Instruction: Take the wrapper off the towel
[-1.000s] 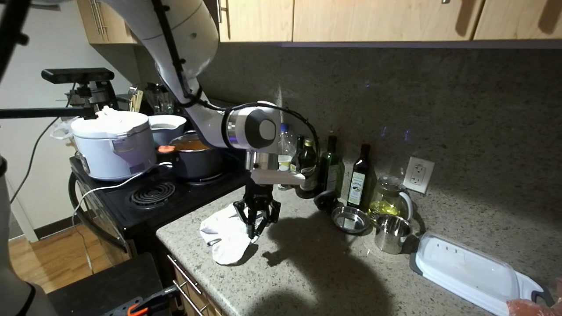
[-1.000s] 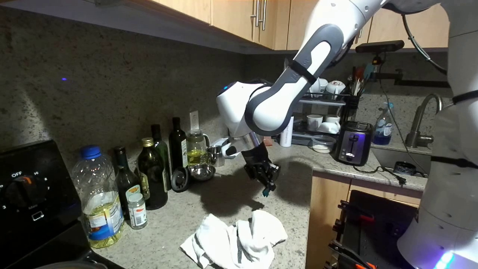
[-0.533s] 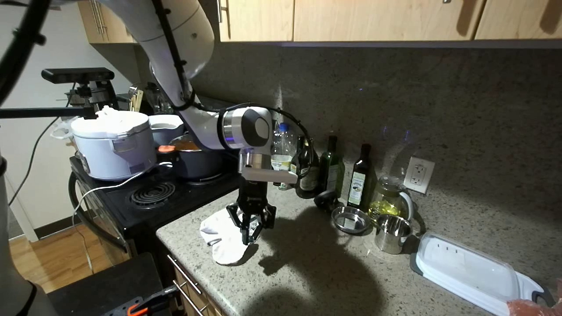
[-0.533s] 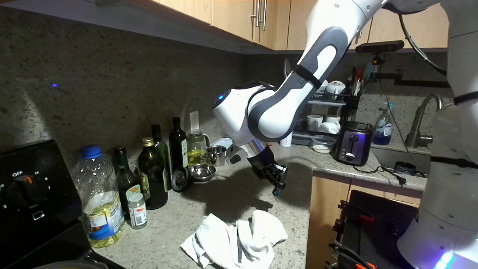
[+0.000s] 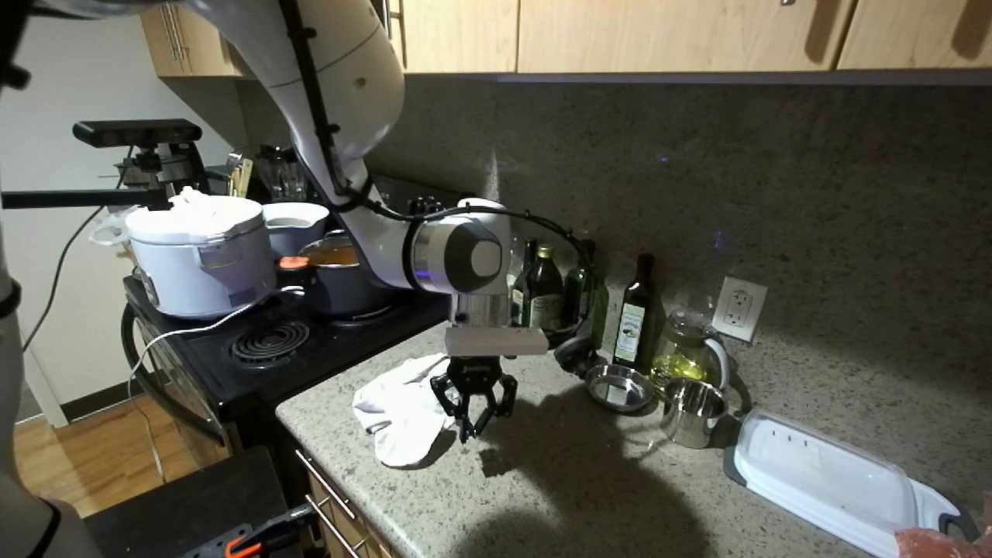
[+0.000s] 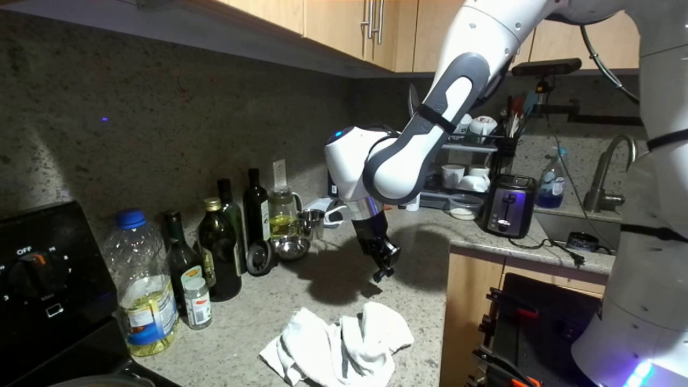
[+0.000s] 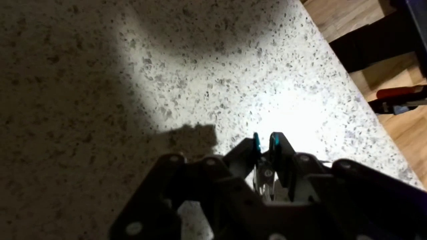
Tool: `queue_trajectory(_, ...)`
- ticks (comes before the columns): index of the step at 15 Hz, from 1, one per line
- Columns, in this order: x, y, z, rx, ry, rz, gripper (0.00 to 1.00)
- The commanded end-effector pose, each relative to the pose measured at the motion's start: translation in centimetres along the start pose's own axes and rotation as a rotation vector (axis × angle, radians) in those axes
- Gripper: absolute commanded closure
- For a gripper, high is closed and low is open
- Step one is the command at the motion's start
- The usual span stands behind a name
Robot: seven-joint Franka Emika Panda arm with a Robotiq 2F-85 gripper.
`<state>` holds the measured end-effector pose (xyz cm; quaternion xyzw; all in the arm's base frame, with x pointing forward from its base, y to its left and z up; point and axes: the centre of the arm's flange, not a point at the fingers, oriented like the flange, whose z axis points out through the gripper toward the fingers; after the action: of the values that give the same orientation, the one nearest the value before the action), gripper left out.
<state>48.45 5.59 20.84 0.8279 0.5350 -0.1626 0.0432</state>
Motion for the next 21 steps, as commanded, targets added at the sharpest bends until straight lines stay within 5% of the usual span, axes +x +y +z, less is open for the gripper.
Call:
queue_trajectory(1, -1.6, 0.4, 3.3, 0.002, 0.091, 0.149, 0.95)
queue_trajectory(6, -2.8, 0.5, 5.3, 0.002, 0.226, 0.252, 0.95)
queue_trajectory(9, -3.3, 0.1, 5.3, -0.002, 0.273, 0.293, 0.55)
queue_trajectory(16, -4.4, -1.1, 4.6, 0.003, 0.268, 0.347, 0.03)
queue_trajectory(21, -3.6, -4.2, 0.7, -0.033, 0.244, 0.273, 0.0)
